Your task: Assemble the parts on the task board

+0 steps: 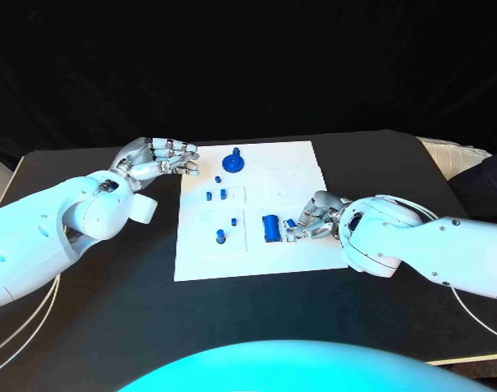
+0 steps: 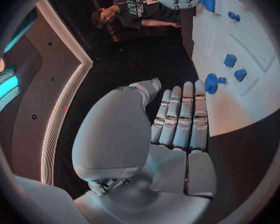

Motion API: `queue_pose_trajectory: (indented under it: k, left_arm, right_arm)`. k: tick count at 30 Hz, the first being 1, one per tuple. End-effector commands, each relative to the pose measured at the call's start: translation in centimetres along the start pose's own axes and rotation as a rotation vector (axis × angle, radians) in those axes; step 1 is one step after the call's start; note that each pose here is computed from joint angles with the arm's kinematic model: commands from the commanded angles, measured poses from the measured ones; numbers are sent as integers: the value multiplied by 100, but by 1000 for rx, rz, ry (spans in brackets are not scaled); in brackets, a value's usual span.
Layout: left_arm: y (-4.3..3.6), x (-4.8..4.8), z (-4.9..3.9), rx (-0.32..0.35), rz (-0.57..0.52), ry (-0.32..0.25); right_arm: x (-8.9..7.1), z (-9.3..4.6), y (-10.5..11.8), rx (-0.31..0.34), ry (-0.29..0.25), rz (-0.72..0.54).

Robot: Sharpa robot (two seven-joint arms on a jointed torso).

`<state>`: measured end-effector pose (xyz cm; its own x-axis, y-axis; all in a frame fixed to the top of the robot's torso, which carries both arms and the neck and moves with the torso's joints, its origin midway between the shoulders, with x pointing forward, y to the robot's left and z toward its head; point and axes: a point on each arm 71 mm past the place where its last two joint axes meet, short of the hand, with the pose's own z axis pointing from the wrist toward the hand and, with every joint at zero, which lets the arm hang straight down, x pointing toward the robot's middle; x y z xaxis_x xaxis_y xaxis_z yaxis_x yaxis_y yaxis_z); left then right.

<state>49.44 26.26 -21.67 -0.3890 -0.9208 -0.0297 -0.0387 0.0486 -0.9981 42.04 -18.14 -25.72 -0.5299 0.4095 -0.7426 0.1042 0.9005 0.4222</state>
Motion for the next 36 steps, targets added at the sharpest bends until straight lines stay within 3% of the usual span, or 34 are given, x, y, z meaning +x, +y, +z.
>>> queue_pose_trajectory:
  k: [1,36]
  left_arm:
    - [-5,26,8,6,-9,18]
    - [-2,25,8,4,-9,17]
  right_arm:
    - [9,-2,13,-6,3,-6]
    - [5,13,40,-25,-8,15]
